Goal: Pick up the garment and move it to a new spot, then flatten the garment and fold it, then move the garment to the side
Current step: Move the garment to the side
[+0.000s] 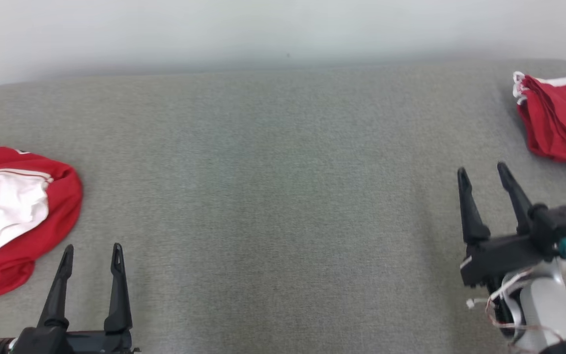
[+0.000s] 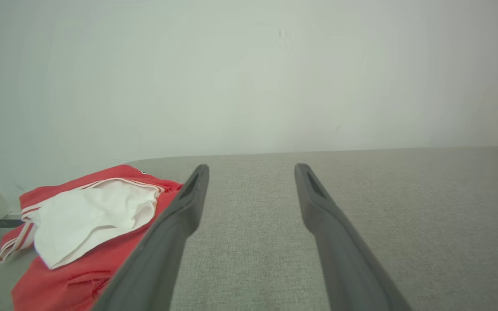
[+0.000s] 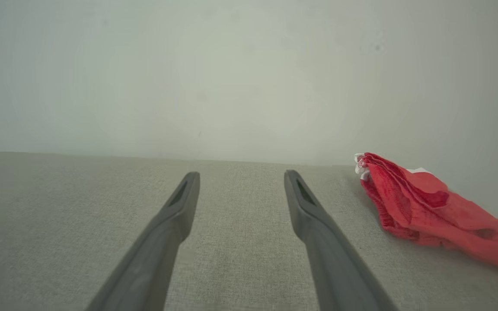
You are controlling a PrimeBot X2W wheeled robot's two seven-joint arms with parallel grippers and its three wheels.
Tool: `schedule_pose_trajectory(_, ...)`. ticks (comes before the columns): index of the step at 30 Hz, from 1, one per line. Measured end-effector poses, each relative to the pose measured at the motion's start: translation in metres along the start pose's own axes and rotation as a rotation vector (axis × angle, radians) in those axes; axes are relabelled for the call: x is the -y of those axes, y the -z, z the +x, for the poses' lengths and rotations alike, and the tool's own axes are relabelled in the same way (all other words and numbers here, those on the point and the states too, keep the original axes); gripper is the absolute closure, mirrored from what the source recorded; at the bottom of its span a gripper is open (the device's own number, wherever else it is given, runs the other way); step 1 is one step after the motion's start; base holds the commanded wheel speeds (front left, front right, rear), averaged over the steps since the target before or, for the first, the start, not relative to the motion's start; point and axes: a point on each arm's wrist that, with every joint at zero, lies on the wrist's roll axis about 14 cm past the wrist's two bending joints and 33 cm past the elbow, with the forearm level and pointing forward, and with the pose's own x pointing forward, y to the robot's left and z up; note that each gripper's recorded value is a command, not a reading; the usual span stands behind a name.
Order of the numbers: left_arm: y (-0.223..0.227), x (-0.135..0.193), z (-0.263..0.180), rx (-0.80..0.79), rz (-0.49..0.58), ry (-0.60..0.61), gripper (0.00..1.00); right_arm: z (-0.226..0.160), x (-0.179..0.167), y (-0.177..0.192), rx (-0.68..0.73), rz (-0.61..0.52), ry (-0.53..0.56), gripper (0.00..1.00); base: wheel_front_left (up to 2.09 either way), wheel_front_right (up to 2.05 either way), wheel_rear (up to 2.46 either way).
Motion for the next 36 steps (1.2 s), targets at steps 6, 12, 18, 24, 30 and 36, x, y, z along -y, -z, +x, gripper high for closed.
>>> schedule_pose_trajectory(6,-0.005,-0.012,-0.018,0.002,-0.002,-0.045,0.0,-0.027,-0.024,0.011,-0.018,0.063,-0.01,0.0,0.0,0.0,0.0)
schedule_pose_trajectory(12,-0.003,-0.018,-0.033,-0.013,-0.006,-0.07,0.0,-0.053,-0.039,0.018,-0.033,0.108,-0.005,0.0,0.0,0.0,0.0)
schedule_pose_trajectory(18,0.003,-0.015,-0.042,-0.036,-0.012,-0.065,0.0,-0.069,-0.05,0.014,-0.022,0.125,-0.015,0.0,0.0,0.0,0.0)
schedule_pose_trajectory(24,0.007,-0.012,-0.045,-0.05,-0.001,-0.049,0.0,-0.085,-0.054,0.009,-0.008,0.138,-0.013,0.0,0.0,0.0,0.0)
schedule_pose_trajectory(30,0.011,-0.011,-0.05,-0.064,0.009,-0.045,0.0,-0.094,-0.056,0.004,-0.002,0.144,-0.01,0.0,0.0,0.0,0.0)
schedule_pose_trajectory(36,0.009,-0.009,-0.053,-0.059,0.012,-0.043,0.0,-0.099,-0.055,-0.001,0.006,0.14,-0.006,0.0,0.0,0.0,0.0)
